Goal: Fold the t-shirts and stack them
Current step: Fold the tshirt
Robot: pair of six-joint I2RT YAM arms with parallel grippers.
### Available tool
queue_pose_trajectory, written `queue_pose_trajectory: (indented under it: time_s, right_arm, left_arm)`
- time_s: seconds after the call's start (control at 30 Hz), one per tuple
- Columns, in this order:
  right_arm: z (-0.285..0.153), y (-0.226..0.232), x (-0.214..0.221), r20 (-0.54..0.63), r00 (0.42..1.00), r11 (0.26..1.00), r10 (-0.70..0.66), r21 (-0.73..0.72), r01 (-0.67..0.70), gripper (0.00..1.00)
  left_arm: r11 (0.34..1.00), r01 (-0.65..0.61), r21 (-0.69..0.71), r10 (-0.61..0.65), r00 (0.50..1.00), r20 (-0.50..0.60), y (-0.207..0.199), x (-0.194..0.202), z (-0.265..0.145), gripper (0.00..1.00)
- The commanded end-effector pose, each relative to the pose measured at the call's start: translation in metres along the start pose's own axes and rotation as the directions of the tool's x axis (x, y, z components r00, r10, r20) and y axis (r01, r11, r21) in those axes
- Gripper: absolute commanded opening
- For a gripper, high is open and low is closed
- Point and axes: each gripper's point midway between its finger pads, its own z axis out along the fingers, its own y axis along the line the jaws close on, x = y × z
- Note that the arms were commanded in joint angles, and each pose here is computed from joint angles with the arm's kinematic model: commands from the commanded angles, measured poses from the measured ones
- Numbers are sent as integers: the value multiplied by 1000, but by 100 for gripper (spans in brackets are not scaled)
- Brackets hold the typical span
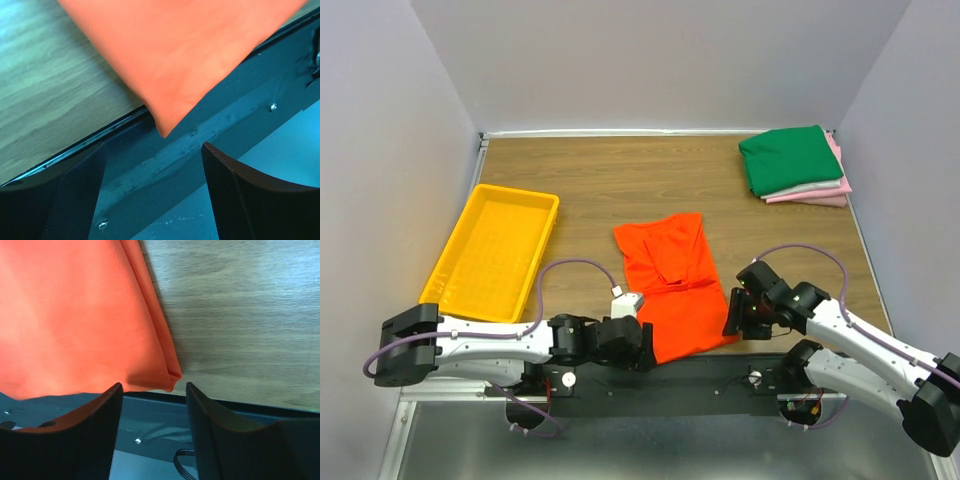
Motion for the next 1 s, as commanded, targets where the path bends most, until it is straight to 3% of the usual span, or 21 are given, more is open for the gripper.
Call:
queue_pose_trajectory:
  time_s: [0.0,0.4,0.53,0.97]
  right_arm:
    - [4,-11,5,1,1000,999,23,38,-23,58]
    - [13,-14,12,-18,1000,999,20,31,-20,36]
    - [13,-14,13,-17,1000,1000,16,25,-15,21]
    - [15,-12,12,-8,1000,1000,10,10,-10,17]
  left_arm:
    - [998,55,21,-55,998,-7,-7,4,4,82]
    - [990,137,27,-138,990,39,-6,3,10,77]
    - [988,155,16,-156,987,42,2,6,13,73]
    - [979,202,34,-205,976,79,1,2,23,65]
